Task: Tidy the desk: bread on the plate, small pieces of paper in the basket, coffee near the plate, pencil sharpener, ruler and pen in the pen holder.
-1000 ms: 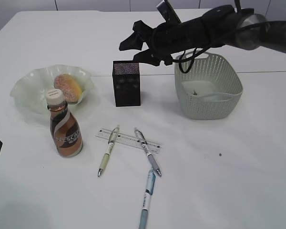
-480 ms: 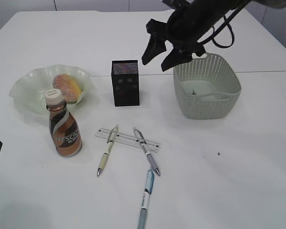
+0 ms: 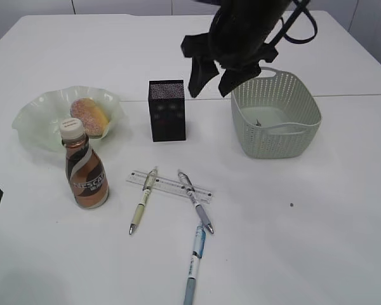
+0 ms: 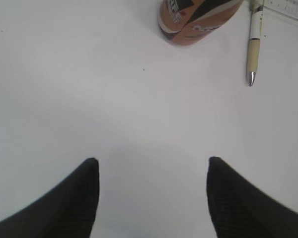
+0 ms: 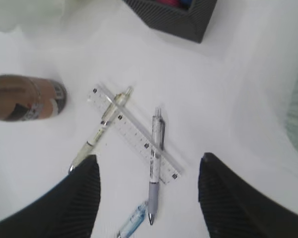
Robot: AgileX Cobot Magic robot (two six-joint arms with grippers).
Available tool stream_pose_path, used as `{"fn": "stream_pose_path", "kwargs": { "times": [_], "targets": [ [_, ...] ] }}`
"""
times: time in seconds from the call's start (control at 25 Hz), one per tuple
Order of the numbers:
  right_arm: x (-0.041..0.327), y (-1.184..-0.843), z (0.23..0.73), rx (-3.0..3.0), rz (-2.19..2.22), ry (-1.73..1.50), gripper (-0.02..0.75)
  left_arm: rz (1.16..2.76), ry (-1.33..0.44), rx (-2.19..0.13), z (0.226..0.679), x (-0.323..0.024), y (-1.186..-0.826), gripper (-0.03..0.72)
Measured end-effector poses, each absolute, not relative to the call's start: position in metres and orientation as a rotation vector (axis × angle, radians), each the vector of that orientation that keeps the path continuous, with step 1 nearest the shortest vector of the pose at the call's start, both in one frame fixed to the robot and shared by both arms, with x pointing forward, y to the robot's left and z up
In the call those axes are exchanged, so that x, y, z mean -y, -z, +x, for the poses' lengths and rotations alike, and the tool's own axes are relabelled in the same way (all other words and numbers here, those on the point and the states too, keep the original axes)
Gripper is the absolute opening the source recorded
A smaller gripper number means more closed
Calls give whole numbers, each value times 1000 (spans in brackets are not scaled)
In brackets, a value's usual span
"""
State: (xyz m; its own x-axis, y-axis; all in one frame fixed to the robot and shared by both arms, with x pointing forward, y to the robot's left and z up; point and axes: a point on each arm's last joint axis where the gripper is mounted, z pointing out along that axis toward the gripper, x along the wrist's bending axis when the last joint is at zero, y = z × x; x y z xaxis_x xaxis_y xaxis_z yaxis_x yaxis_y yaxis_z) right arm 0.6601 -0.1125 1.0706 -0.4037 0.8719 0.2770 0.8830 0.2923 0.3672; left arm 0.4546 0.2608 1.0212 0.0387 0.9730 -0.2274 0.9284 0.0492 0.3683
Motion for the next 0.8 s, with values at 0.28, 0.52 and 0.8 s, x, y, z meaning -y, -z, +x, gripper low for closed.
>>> {"fn": "stream_pose_path", "kwargs": {
  "times": [0.28, 0.52, 0.8],
  "targets": [
    [65, -1040, 622, 2714, -1430, 515, 458, 1922, -133, -1922, 453, -261, -1021, 496],
    [39, -1024, 607, 2889, -1050, 464, 458, 1920, -129, -1923, 453, -261, -1021, 496],
    [24, -1007, 609, 3080, -574, 505, 457, 1914, -133, -1921, 454, -261, -1021, 496]
  ]
}}
